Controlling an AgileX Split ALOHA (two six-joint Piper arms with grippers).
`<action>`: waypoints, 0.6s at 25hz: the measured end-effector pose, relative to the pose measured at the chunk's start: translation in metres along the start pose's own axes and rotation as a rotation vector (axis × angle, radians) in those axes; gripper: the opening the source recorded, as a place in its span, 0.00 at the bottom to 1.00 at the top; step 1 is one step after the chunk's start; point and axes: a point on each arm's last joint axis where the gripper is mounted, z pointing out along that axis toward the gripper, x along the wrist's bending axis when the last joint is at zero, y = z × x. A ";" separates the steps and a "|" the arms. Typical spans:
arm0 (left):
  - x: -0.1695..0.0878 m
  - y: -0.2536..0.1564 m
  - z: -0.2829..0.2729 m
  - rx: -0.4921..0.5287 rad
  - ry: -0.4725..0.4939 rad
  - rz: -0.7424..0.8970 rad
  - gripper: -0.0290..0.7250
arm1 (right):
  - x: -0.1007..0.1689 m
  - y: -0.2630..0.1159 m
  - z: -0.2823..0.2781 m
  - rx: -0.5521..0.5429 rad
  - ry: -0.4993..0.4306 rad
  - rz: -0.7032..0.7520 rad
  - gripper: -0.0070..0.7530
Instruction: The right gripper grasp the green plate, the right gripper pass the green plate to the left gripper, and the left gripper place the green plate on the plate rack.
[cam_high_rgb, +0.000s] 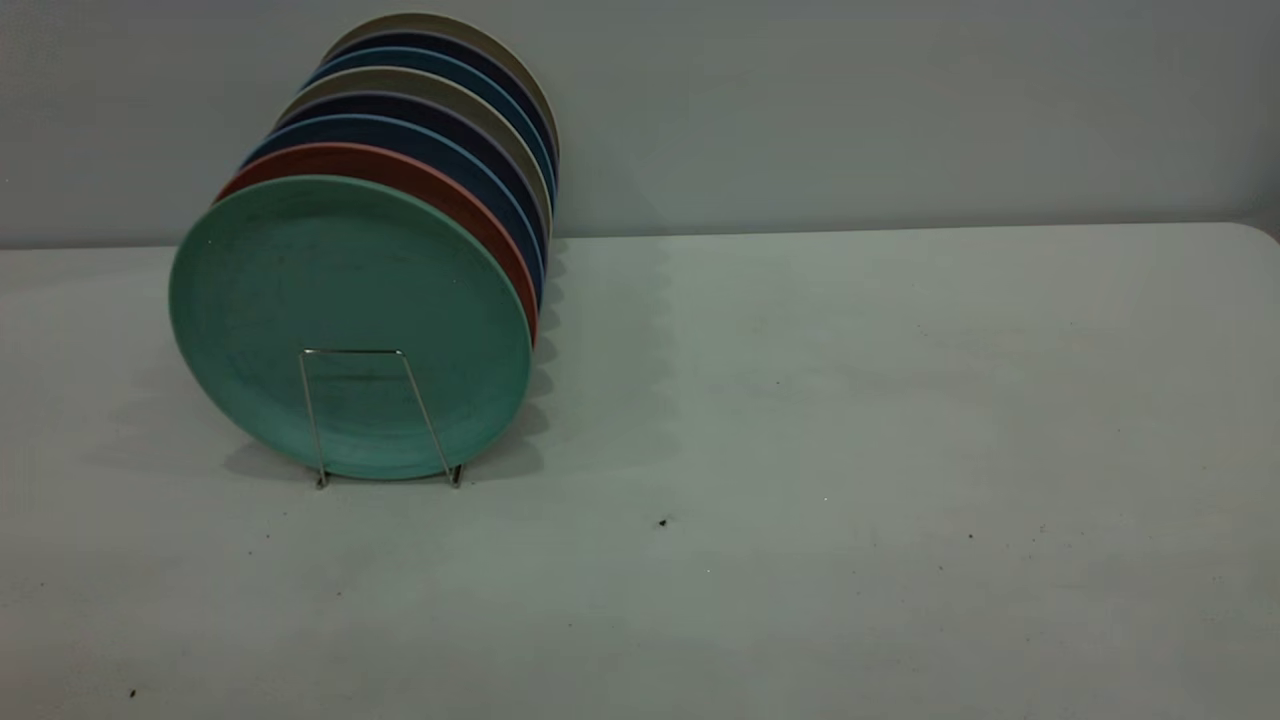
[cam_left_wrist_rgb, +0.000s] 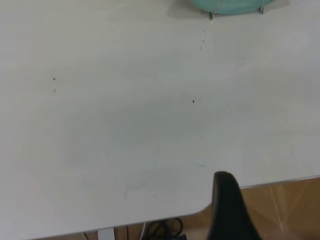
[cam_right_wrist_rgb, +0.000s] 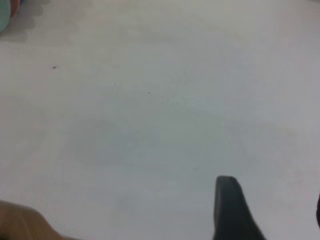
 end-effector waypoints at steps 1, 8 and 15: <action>0.000 -0.001 -0.001 -0.007 0.000 -0.001 0.66 | 0.000 0.000 0.000 0.000 0.000 0.000 0.56; -0.001 -0.012 -0.010 -0.104 0.007 0.003 0.66 | 0.000 0.000 0.000 0.000 0.000 0.000 0.56; -0.001 -0.013 -0.010 -0.105 0.007 0.003 0.66 | 0.000 0.000 0.000 0.000 0.000 0.000 0.56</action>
